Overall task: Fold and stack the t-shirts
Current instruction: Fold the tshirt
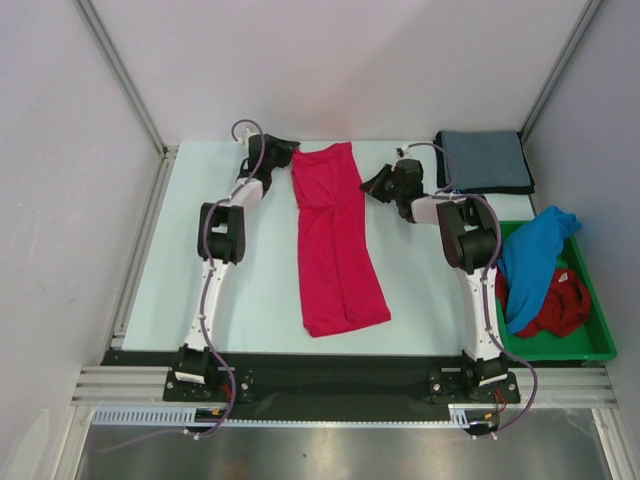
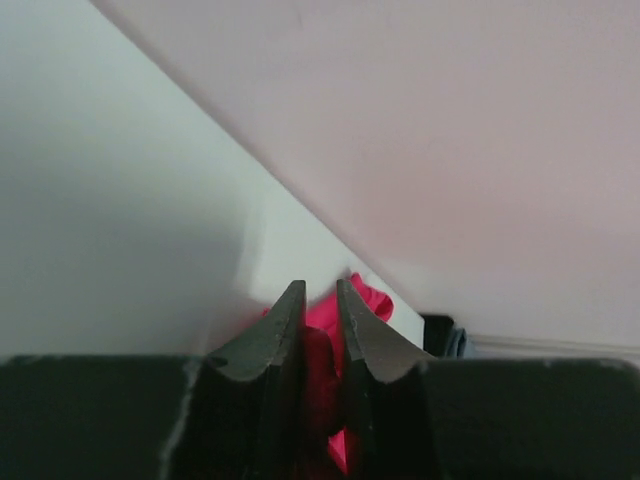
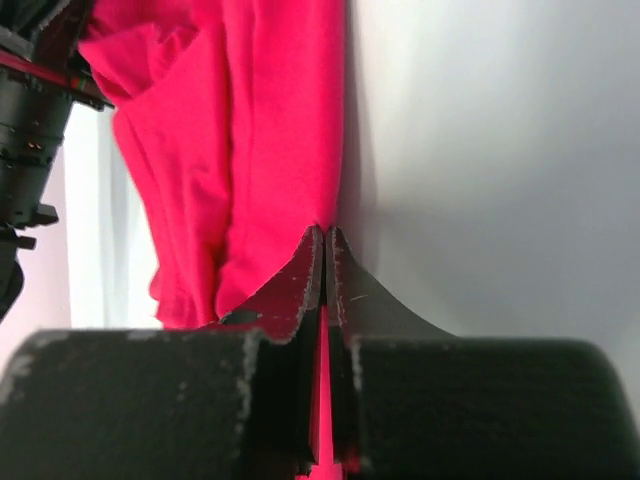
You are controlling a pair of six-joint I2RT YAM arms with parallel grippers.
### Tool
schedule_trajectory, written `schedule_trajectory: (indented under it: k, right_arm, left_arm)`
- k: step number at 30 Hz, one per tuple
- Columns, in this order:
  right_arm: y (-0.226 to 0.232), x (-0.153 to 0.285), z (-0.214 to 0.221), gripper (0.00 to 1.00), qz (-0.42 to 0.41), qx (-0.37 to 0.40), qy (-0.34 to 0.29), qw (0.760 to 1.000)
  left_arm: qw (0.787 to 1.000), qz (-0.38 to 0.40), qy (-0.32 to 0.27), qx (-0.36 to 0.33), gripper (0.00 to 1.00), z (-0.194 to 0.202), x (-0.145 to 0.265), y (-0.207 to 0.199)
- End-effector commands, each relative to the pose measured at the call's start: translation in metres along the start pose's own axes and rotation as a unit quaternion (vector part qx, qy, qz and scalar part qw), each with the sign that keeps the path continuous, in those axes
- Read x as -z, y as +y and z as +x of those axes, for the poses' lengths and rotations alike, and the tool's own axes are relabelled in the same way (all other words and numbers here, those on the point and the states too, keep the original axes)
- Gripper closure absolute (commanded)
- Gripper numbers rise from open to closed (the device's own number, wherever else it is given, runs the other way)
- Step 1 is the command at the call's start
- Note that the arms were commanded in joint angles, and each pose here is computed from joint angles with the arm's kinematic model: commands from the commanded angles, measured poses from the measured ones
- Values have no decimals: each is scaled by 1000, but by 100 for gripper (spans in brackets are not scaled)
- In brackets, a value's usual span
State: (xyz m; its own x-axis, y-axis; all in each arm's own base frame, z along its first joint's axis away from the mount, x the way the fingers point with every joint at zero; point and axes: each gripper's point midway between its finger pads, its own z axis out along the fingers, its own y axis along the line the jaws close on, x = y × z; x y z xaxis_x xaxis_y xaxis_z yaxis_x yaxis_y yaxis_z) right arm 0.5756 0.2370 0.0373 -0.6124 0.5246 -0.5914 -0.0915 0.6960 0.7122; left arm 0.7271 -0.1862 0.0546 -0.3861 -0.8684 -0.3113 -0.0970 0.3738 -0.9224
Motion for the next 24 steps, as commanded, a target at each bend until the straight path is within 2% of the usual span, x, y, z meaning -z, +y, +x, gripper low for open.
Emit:
schedule_trajectory:
  k: [1,3,4,5,6,8,9,11,13,14,15,16,17,18,19,20,22,23,24]
  right_arm:
    - [14,-2,-32,100,-34,2,-15,999]
    - [22,-1,-31,97,-55,12,2,998]
    - [23,1,-30,94,-58,17,11,998]
    - [30,5,-30,90,-70,26,22,997]
    - [33,7,-34,75,-73,44,23,996]
    - [29,12,-37,60,-49,50,44,997]
    - [28,15,-41,53,-35,58,53,996]
    - [13,28,-42,48,18,72,90,993]
    - [3,54,-36,45,59,83,120,988]
    - [-2,65,-39,45,82,86,118,986]
    - [-7,78,-32,44,95,82,126,984]
    - [11,99,-43,43,89,86,110,986]
    - [-8,116,-16,43,114,71,135,982]
    - [-10,128,-8,43,121,64,138,981]
    - [9,146,-14,42,106,68,123,984]
    - [-9,164,19,42,124,41,153,980]
    - [8,191,32,42,102,42,151,982]
    - [8,202,41,41,106,37,154,982]
    - [-3,217,72,42,117,31,183,976]
  left_arm:
    - [997,14,-80,-16,76,-62,4,-29]
    - [996,-3,-91,-27,63,-76,9,-27]
    - [995,-17,-98,-28,52,-88,12,-21]
    - [994,-15,-100,-36,51,-94,16,-26]
    - [994,-13,-103,-39,49,-105,20,-30]
    - [993,-16,-101,-54,36,-114,26,-38]
    - [991,-13,-103,-80,34,-122,33,-53]
    - [990,-45,-82,-108,33,-129,48,-47]
    - [988,-45,-70,-127,33,-134,79,-82]
    - [986,-86,-41,-135,33,-115,90,-46]
    - [985,-91,-28,-143,33,-105,103,-46]
    - [984,-58,-37,-163,32,-107,133,-96]
    - [981,-101,2,-166,31,-79,150,-53]
    - [981,-98,22,-167,31,-62,168,-58]
    - [982,-67,16,-174,30,-59,193,-89]
    - [980,-95,51,-167,30,-29,216,-52]
    - [977,-102,80,-169,30,5,247,-44]
    - [975,-104,96,-174,30,25,278,-39]
    - [972,-106,108,-180,31,38,291,-34]
